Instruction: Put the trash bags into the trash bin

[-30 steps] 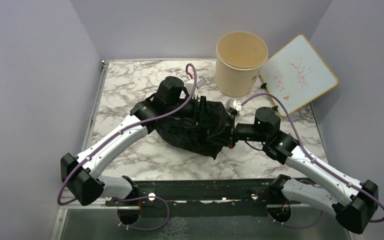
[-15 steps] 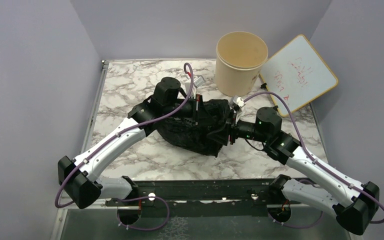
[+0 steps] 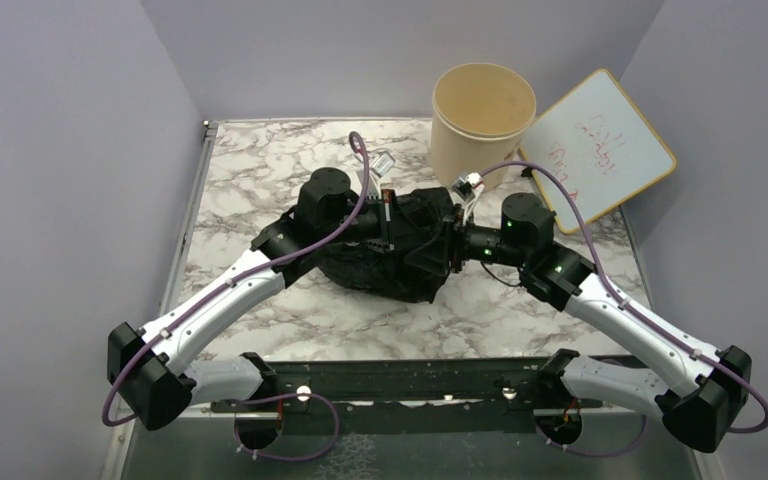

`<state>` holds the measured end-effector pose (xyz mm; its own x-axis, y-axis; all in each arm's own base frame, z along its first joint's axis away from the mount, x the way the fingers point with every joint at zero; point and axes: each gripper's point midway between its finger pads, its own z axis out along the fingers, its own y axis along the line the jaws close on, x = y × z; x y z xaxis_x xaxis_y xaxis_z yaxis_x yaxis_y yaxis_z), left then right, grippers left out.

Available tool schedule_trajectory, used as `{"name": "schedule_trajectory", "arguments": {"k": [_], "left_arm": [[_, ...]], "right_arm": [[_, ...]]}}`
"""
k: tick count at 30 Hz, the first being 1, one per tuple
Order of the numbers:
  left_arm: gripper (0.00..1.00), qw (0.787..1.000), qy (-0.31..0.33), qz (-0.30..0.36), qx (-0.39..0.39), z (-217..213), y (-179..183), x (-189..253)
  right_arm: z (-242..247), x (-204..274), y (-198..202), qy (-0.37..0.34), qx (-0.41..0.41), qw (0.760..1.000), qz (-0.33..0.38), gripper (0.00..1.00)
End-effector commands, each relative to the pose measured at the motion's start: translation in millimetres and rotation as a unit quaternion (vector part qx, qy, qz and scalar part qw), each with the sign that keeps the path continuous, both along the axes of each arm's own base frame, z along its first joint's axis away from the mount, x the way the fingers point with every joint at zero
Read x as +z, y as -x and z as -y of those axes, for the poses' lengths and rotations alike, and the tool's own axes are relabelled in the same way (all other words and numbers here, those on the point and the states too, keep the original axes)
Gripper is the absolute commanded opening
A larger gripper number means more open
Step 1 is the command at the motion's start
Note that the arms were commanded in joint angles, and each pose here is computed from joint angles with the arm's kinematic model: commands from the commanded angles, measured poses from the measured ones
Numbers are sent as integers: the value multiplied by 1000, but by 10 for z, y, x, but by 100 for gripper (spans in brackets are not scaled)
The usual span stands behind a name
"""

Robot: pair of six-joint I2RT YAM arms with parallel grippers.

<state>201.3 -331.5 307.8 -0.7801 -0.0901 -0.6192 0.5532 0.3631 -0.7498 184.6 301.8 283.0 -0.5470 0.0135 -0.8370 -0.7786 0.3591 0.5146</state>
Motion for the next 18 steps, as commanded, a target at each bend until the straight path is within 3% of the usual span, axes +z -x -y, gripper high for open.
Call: {"name": "schedule_trajectory", "arguments": {"k": [1,4,6,9,14,18], "left_arm": [[0,998,17,28,45,-73,-115,161],[0,998,14,27,54,-93,-136,164],[22,998,14,25,54,-85,-139,174],[50,998,3,30,55,-92,-161,189],[75,995,-36,53,80,-186,-281,242],[82,991,-48,70,101,-270,-368,298]], "right_arm": [[66,155,-20,-7,-27,1000,3,36],[155,191,-69,0,-52,998,27,20],[240,166,-135,13,-80,996,37,9],[417,43,-273,52,-140,988,36,1],[807,-185,-517,123,-253,959,37,1],[1171,-360,-629,178,-340,923,25,0]]}}
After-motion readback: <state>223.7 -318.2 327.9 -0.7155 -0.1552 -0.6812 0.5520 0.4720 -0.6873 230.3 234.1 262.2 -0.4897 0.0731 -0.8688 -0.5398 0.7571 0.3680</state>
